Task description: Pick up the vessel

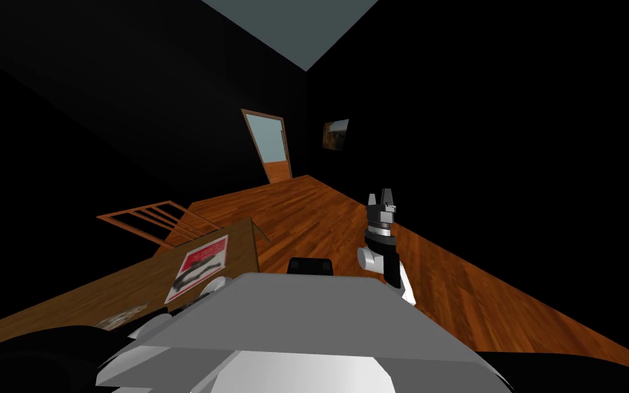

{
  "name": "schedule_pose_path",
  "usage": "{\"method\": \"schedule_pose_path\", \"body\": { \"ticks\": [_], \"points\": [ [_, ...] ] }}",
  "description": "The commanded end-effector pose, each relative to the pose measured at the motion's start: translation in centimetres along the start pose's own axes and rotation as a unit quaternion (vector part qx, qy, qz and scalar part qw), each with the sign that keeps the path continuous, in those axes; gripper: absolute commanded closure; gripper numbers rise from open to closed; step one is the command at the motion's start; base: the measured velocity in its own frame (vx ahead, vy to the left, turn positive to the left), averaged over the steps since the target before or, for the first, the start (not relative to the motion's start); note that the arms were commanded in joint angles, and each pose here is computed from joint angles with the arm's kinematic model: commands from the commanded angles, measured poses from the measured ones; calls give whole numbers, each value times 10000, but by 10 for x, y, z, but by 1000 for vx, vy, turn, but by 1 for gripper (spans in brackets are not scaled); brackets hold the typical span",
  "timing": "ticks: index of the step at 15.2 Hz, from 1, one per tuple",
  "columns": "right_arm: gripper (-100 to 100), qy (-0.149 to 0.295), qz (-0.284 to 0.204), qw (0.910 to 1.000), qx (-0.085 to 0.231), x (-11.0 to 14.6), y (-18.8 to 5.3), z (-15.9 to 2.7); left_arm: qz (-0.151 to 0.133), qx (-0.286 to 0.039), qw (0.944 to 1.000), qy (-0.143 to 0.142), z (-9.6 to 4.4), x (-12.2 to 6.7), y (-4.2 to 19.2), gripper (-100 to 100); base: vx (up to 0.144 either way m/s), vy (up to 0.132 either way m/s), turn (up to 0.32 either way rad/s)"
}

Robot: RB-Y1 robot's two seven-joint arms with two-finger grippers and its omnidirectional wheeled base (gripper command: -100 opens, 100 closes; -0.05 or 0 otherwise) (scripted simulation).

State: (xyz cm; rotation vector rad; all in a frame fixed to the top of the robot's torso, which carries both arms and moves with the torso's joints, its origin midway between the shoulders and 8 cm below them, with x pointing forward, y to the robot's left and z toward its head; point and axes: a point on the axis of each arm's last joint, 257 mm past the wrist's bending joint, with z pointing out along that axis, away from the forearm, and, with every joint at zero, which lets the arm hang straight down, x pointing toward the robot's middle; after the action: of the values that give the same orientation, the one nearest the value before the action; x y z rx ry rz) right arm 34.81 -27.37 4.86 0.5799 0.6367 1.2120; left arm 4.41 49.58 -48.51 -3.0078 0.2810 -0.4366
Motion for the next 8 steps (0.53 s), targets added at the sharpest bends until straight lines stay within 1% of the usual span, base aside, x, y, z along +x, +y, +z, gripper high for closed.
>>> {"method": "schedule_pose_path", "body": {
  "ticks": [1,8],
  "points": [
    [0,0,0,10000,0,0,0,0,-169,-116,9998,-81,-1,-10,4,-100,0,0,0],
    [0,0,0,10000,0,0,0,0,-169,-116,9998,-81,-1,-10,4,-100,1,0,-8]
  ]
}}
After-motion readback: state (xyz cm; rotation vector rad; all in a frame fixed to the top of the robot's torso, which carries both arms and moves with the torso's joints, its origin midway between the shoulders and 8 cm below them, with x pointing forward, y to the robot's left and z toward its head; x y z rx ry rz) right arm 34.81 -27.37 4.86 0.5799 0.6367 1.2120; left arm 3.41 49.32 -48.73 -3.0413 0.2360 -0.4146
